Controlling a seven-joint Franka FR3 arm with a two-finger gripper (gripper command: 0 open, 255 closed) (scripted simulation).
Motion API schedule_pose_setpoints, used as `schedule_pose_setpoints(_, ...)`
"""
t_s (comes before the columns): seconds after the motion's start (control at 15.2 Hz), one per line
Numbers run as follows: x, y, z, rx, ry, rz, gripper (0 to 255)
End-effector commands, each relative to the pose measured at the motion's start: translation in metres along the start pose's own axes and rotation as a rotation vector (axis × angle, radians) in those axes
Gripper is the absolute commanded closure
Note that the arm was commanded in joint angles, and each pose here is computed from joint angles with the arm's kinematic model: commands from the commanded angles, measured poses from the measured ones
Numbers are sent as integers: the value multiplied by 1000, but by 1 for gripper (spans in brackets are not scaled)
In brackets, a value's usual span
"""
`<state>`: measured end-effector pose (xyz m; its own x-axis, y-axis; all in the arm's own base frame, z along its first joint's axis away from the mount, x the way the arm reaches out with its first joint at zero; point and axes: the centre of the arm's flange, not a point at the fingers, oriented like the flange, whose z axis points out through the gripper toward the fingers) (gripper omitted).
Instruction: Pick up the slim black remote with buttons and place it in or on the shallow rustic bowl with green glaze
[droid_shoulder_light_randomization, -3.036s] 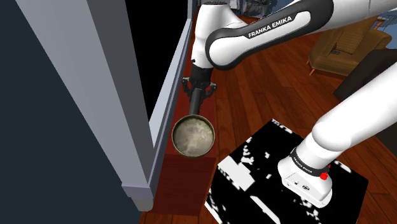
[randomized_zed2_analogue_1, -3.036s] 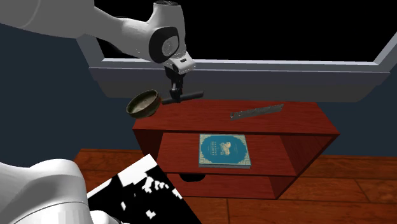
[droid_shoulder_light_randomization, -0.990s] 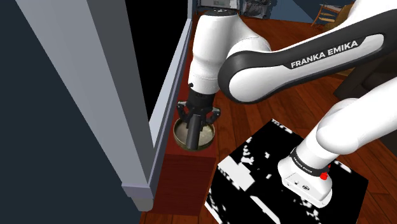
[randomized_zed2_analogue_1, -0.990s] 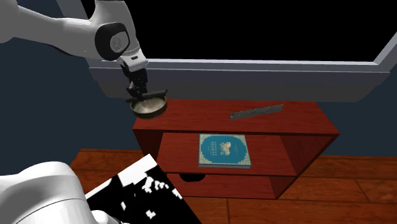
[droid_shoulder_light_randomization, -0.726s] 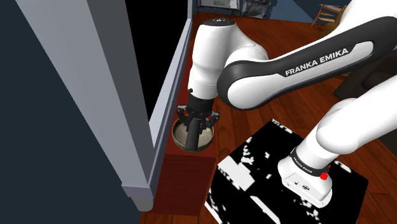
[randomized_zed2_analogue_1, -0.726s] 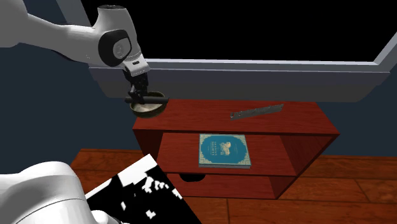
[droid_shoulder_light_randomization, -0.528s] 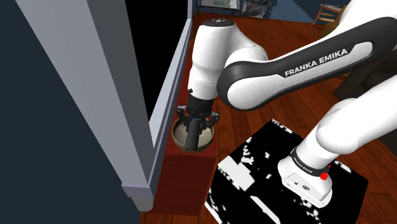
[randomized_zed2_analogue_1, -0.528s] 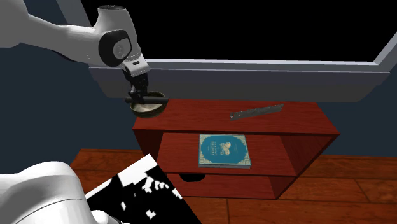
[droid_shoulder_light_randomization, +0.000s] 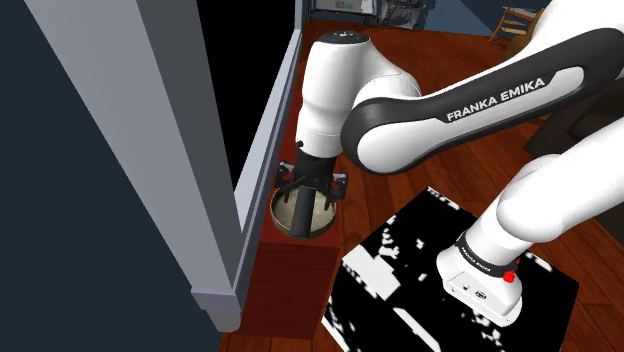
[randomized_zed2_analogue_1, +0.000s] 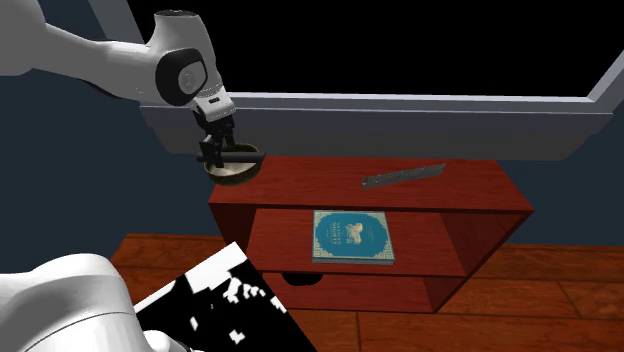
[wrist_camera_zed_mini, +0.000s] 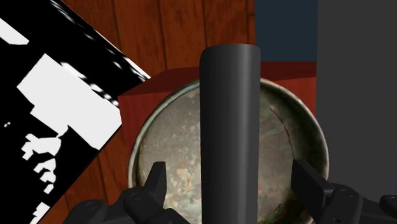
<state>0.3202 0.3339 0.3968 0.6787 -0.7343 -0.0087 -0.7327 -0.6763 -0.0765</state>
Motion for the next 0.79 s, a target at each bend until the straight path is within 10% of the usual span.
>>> schedule_pose_setpoints(0.0, 0, -1, -1, 5, -1, 1, 0)
schedule_pose_setpoints(0.26, 0, -1, -51, 5, -1, 1, 0)
schedule_pose_setpoints(0.73, 0, -1, -51, 5, -1, 1, 0)
